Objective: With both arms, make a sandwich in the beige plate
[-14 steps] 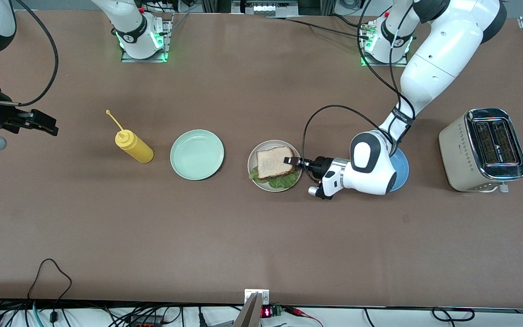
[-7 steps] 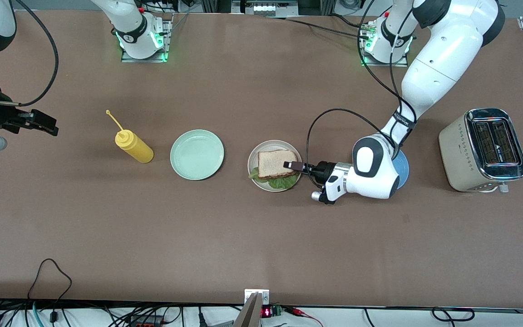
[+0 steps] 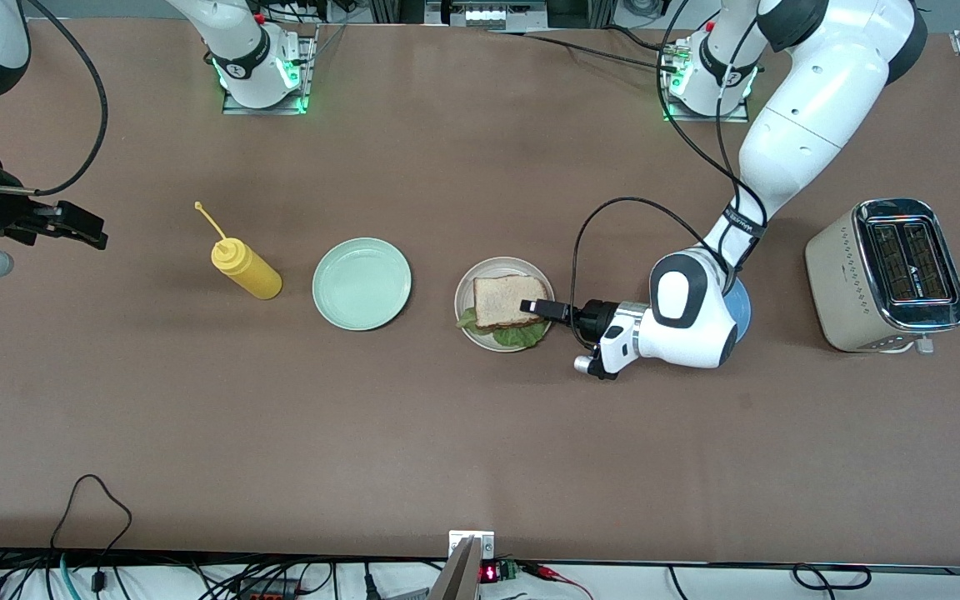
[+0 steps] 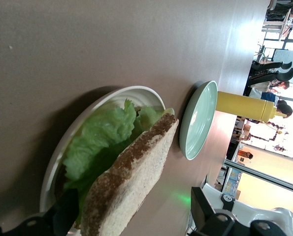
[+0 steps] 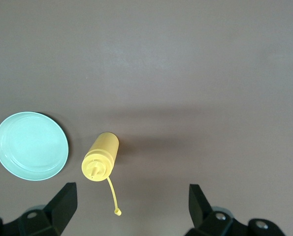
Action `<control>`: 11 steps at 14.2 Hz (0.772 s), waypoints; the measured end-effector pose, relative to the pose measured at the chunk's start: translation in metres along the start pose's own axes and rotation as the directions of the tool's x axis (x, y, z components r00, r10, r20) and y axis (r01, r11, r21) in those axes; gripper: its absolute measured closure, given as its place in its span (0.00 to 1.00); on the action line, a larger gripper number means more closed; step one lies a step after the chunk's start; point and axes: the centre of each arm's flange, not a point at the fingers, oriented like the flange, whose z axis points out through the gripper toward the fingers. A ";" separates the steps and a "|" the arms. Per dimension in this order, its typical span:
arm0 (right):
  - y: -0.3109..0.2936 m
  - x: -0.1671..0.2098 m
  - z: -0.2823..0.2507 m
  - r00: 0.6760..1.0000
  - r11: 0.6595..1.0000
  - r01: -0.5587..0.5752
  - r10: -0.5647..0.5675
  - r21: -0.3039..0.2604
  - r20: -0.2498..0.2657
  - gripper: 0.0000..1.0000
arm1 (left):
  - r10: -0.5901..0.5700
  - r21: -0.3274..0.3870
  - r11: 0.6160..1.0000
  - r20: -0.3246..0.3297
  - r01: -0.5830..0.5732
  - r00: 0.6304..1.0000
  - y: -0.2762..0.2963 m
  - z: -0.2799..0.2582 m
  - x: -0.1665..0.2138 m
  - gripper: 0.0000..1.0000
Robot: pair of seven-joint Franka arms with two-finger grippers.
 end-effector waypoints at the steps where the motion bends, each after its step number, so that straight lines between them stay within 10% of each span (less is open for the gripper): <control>1: 0.000 0.000 0.000 1.000 1.000 0.000 0.000 0.000 0.000 0.00 | 0.005 -0.001 1.000 -0.006 -0.005 1.000 0.002 -0.003 0.002 0.00; 11: 0.000 0.003 0.006 1.000 1.000 0.001 -0.001 0.000 0.011 0.00 | 0.036 0.051 0.998 0.065 -0.039 0.997 0.010 -0.091 0.007 0.00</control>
